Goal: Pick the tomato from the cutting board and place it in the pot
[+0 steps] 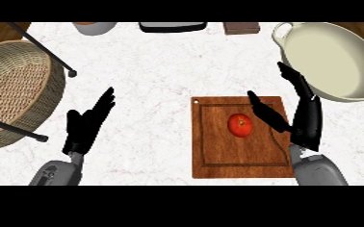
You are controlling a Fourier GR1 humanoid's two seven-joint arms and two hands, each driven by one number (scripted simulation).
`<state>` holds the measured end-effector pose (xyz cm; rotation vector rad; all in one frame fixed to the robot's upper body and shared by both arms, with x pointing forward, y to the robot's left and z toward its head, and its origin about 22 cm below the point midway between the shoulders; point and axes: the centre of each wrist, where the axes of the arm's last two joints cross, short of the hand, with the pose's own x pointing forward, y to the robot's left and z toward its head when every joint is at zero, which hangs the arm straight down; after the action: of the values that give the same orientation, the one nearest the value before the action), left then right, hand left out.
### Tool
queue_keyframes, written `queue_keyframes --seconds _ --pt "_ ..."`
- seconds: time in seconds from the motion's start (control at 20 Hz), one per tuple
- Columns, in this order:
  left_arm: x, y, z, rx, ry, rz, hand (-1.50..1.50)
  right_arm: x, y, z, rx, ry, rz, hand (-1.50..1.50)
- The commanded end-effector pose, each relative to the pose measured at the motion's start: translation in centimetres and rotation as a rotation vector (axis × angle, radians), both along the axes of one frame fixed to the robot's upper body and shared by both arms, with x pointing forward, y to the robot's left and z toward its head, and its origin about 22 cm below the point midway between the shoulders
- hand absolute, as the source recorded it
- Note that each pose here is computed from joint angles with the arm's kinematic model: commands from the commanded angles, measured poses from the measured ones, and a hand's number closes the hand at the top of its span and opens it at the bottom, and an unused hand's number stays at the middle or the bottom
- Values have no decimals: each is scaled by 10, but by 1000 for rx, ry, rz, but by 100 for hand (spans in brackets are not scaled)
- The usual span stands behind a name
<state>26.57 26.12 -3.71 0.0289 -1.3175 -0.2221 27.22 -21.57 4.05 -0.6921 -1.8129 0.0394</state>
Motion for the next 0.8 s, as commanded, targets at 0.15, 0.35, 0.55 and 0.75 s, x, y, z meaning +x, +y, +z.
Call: queue_keyframes --seconds 0.15,0.35,0.55,0.75 --pt "-6 -20 10 -31 44 -64 0 -61 55 2 -32 -150 -148 -150" --pt "-3 -15 9 -13 40 -73 0 -64 50 10 -35 160 -150 -150" --pt "-12 -19 19 -20 43 -86 0 -67 52 53 53 278 -176 -150" --pt "-4 -13 28 -35 49 -98 0 -49 69 75 142 369 -178 -150"
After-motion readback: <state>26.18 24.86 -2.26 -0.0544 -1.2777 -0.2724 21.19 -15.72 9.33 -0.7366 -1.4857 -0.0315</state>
